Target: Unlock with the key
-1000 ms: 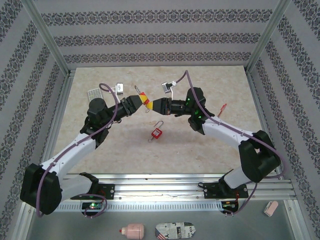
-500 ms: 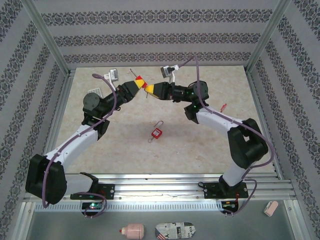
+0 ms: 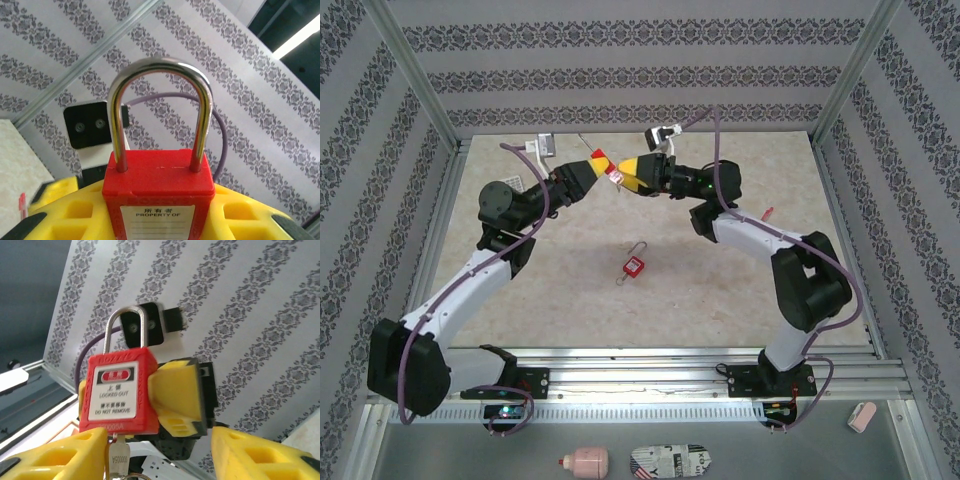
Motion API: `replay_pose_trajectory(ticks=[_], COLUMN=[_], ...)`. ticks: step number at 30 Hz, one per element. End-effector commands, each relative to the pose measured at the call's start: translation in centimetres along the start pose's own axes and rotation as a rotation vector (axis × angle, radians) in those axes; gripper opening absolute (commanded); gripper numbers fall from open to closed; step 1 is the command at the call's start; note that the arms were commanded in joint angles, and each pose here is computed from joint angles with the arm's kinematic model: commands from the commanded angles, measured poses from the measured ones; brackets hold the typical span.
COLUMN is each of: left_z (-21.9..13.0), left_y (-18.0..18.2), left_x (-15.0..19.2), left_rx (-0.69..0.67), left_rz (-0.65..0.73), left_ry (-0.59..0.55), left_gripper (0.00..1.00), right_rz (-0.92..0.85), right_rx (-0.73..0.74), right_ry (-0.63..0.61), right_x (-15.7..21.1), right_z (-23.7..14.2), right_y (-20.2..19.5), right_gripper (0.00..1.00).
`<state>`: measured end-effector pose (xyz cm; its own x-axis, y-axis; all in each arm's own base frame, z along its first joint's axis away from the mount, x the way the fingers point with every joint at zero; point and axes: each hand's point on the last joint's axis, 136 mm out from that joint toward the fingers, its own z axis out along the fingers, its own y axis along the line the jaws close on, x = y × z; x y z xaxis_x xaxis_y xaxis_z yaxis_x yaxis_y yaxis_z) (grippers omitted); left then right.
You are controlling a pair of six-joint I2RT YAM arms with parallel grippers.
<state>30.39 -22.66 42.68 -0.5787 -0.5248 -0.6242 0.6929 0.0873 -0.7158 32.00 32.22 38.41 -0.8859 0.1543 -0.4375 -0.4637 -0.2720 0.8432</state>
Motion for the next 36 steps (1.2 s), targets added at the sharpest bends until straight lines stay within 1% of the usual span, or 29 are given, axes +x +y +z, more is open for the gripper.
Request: replay_pose_trajectory(ticks=[1,2,3,4,5,6,7,9,11,12,14,16,17,19,21,26,32,36], left_z=[-1.2,-1.3,-1.4,-1.5,-1.6,-1.7,-1.9,-2.8,-4.6,-5.5,-7.5,-8.9,-9.3,-9.5,-9.3,-8.1,-7.6,-7.6], left_y=[-9.6,-9.2,-8.8,-8.3,-7.9,-7.2,-6.4,-4.3,-1.0,0.4,3.3,5.4,6.1,7.2,7.9,7.6,7.6,7.9], left_x=[1.3,1.5,1.7,2.0,2.2,2.5,2.8,3.3,3.7,4.1,4.6,4.9,5.1,5.6,6.3,7.3,8.7,9.1], left_rx=[0.230,0.200,0.171,0.134,0.098,0.052,-0.011,-0.165,-0.393,-0.481,-0.678,-0.811,-0.853,-0.913,-0.941,-0.899,-0.870,-0.874], left_rz=[0.226,0.230,0.234,0.241,0.252,0.257,0.272,0.299,0.336,0.354,0.403,0.427,0.448,0.504,0.544,0.596,0.617,0.612], left_ry=[0.106,0.122,0.138,0.152,0.170,0.196,0.220,0.269,0.342,0.384,0.465,0.521,0.542,0.585,0.631,0.655,0.680,0.686], left_gripper=[0.00,0.00,0.00,0.00,0.00,0.00,0.00,0.00,0.00,0.00,0.00,0.00,0.00,0.00,0.00,0.00,0.00,0.00], right_rz=[0.126,0.126,0.120,0.107,0.098,0.085,0.071,0.041,-0.012,-0.042,-0.173,-0.244,-0.248,-0.265,-0.289,-0.279,-0.256,-0.252], right_rx=[0.147,0.161,0.169,0.173,0.179,0.183,0.196,0.243,0.354,0.422,0.604,0.664,0.692,0.732,0.738,0.743,0.713,0.688], right_ry=[-0.182,-0.187,-0.193,-0.196,-0.199,-0.199,-0.197,-0.209,-0.191,-0.170,-0.093,-0.022,0.006,0.035,0.065,0.144,0.191,0.179], right_x=[-3.2,-3.0,-2.9,-2.7,-2.7,-2.6,-2.5,-2.5,-1.7,-1.1,0.3,1.2,1.6,2.1,2.6,3.6,5.1,5.2], right_z=[-4.1,-4.6,-5.1,-5.5,-5.9,-6.1,-6.5,-7.4,-8.1,-8.3,-8.5,-7.9,-7.7,-7.2,-6.2,-3.9,-1.7,-1.2], right_y=[-4.7,-4.8,-4.7,-4.4,-4.0,-3.6,-3.2,-2.5,-2.1,-1.9,-1.3,-0.5,-0.7,-1.3,-1.5,-3.3,-4.6,-4.3], right_gripper=[0.60,0.63,0.71,0.83,0.91,0.92,0.89,0.88,0.88,0.88,0.87,0.84,0.81,0.72,0.69,0.55,0.51,0.49])
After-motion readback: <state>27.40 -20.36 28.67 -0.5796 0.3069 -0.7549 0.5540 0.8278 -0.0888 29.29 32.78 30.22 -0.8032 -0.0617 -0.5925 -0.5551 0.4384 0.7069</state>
